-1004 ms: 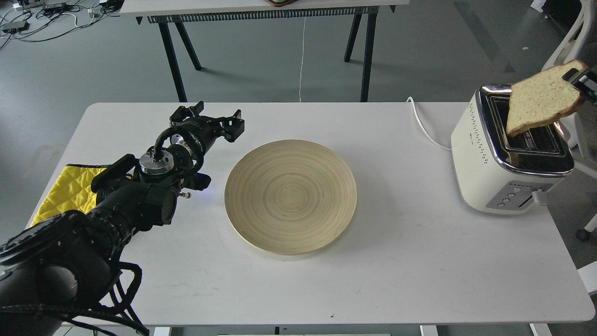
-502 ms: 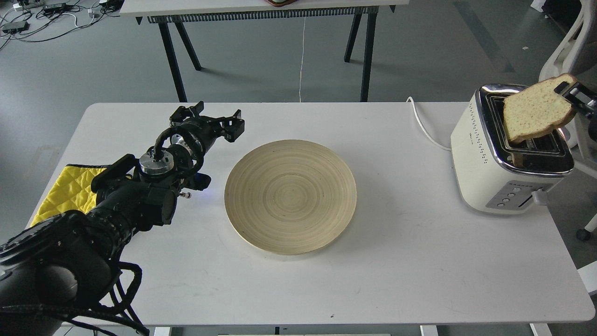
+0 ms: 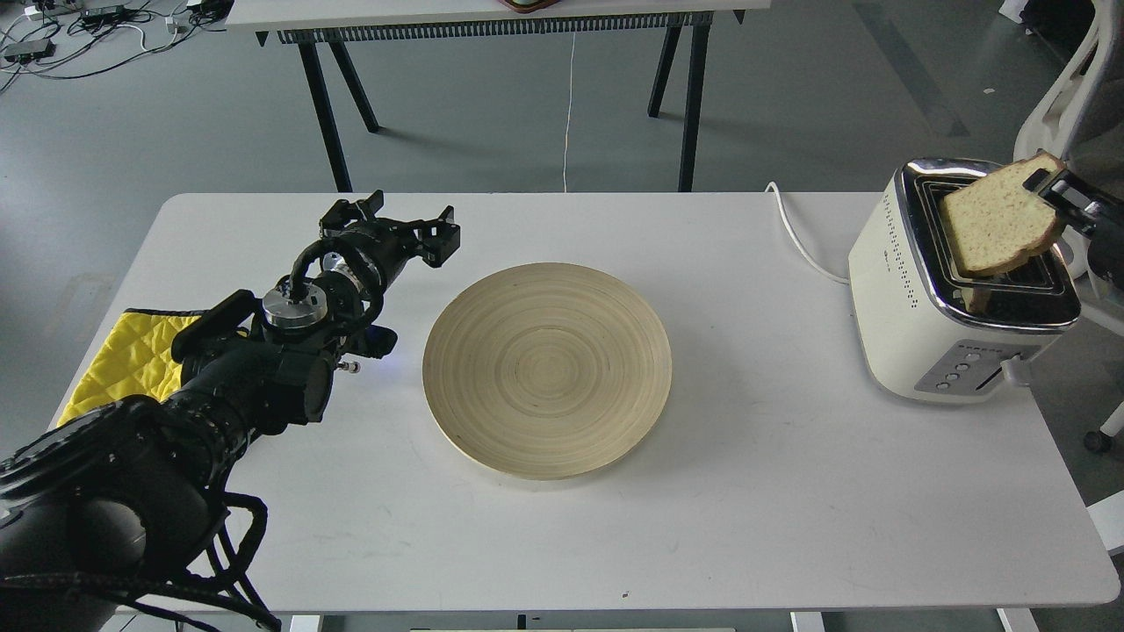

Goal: Put bread in toaster with right arm

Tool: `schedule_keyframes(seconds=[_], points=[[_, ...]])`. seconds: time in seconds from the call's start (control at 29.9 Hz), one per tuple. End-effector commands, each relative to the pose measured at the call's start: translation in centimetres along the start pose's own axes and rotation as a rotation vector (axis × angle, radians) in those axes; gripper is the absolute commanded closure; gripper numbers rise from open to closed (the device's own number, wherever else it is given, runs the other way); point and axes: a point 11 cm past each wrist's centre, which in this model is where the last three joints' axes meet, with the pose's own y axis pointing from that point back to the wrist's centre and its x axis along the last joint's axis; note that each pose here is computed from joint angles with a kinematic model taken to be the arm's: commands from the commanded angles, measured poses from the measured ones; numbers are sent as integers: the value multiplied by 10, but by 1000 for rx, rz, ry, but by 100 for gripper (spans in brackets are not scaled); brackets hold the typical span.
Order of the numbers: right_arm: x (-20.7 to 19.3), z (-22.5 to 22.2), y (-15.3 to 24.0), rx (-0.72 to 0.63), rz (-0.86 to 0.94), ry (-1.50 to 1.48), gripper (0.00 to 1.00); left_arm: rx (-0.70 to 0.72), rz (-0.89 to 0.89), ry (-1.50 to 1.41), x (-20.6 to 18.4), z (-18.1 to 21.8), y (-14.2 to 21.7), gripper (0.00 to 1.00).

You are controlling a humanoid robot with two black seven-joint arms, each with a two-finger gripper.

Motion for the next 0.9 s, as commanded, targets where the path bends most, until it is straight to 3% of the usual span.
schedule_keyframes(seconds=[0.0,0.33,0.4,0.57,0.87], points=[[-6,-1,-2,0,-11,-1,75,0,0,-1,0,0,0,0],[0,-1,-3,-1,12,-10,24,0,0,-1,0,0,0,0],[-1,-1,-3,-2,9,-10,0,0,0,-1,0,0,0,0],[10,-19,-4,42,38,-34,0,0,0,-1,0,0,0,0],[33,-113,-8,258,77,-356,0,0,0,-1,0,0,0,0]])
